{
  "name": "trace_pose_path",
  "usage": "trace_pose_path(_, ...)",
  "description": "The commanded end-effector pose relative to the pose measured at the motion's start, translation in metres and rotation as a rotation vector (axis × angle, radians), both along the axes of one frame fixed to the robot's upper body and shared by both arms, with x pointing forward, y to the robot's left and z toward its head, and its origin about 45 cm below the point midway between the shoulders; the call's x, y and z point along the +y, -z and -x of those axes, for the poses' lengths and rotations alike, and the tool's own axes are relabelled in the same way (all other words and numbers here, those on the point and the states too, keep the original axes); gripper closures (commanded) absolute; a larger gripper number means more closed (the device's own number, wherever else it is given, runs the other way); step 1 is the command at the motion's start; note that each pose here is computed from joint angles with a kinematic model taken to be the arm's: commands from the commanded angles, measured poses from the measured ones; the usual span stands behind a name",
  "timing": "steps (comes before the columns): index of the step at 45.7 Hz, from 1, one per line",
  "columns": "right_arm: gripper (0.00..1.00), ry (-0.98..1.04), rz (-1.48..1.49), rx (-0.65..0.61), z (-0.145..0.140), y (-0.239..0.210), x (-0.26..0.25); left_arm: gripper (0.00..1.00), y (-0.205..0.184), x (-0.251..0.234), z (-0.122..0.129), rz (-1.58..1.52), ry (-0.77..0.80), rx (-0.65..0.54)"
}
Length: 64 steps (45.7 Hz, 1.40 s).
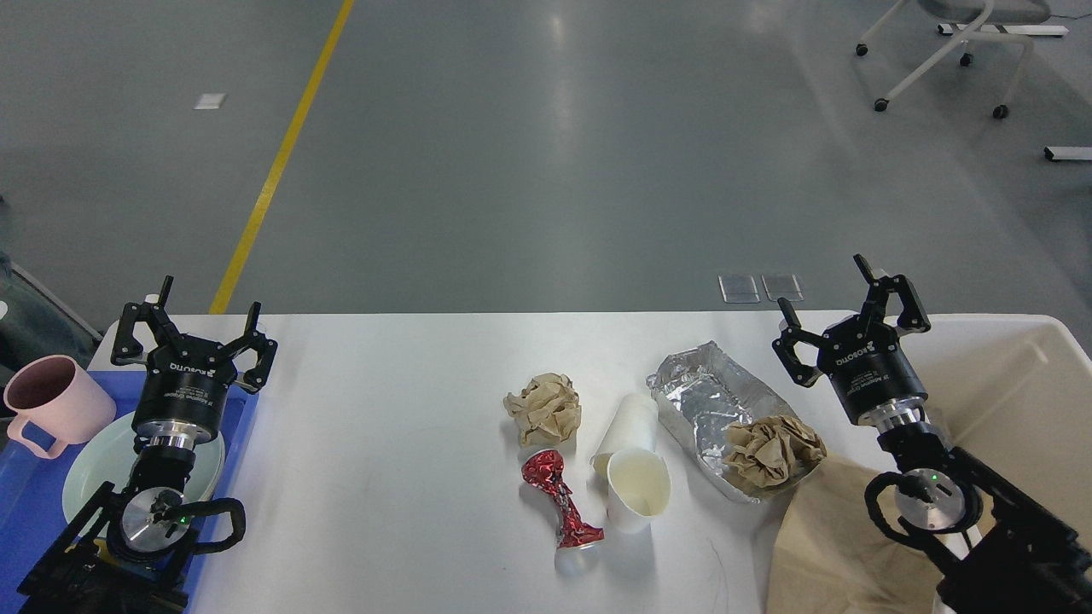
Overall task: Tidy desktop
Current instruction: 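Raise the right gripper and lower it toward the brown paper bag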
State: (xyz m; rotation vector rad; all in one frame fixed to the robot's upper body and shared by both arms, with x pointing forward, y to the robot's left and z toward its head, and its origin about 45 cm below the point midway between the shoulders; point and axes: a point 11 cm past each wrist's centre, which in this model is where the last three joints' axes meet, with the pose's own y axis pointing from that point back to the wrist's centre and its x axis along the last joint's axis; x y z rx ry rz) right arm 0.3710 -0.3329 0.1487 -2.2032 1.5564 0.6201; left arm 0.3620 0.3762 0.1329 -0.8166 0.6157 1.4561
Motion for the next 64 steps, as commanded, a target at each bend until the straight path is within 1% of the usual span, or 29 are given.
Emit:
trace_pose_path(1, 0.00, -0.232, 0.265, 0.024, -0.010, -0.020, -0.003, 0.03, 0.000, 0.000, 0.000, 0.001, 0.000, -0.001)
trace_pose_path(5, 0.00, -0.360, 0.424, 0.034, -0.021, -0.032, 0.007, 0.04, 0.000, 0.000, 0.000, 0.000, 0.001, -0.001)
trace_pose_path(11, 0.00, -0.500, 0.661, 0.011, -0.043, -0.076, 0.004, 0.04, 0.000, -0.001, 0.000, 0.001, 0.000, 0.001)
trace_pose_path(13, 0.00, -0.561, 0.744, 0.025, -0.045, -0.080, 0.008, 0.03, 0.000, 0.000, 0.000, 0.000, -0.001, 0.000)
trace_pose_path(14, 0.00, -0.641, 0.847, 0.045, -0.047, -0.083, 0.015, 0.03, 0.000, -0.001, 0.000, 0.001, 0.000, 0.001)
trace_pose_path(19, 0.00, -0.815, 1.021, 0.070, -0.046, -0.103, 0.033, 0.04, 0.000, 0.000, 0.000, 0.000, -0.001, 0.000)
trace_pose_path(28, 0.00, -1.032, 1.282, 0.148, -0.031, -0.152, 0.047, 0.04, 0.000, 0.000, 0.000, 0.000, 0.000, 0.000)
trace_pose_path(34, 0.00, -1.164, 1.380, 0.127, -0.014, -0.199, 0.083, 0.04, 0.000, 0.000, 0.000, 0.000, -0.001, 0.000)
trace_pose_path(37, 0.00, -1.198, 1.460, 0.146, -0.008, -0.216, 0.094, 0.03, 0.000, 0.000, 0.000, 0.000, 0.000, 0.000)
trace_pose_path(39, 0.00, -1.236, 1.523, 0.182, -0.002, -0.219, 0.101, 0.04, 0.000, 0.000, 0.000, 0.000, -0.001, 0.000)
trace_pose_path(44, 0.00, -1.306, 1.703, 0.329, 0.016, -0.215, 0.104, 0.03, 0.000, 0.000, 0.000, 0.000, -0.001, 0.000)
trace_pose_path(49, 0.00, -1.306, 1.810, 0.445, 0.032, -0.225, 0.105, 0.03, 0.000, 0.000, 0.000, 0.000, 0.000, 0.000)
trace_pose_path(56, 0.00, -1.337, 1.854, 0.494, 0.058, -0.251, 0.106, 0.04, 0.000, 0.000, 0.000, 0.000, -0.001, 0.000)
trace_pose_path(64, 0.00, -1.331, 1.897, 0.558, 0.076, -0.263, 0.096, 0.04, 0.000, 0.000, 0.000, 0.000, 0.000, 0.001)
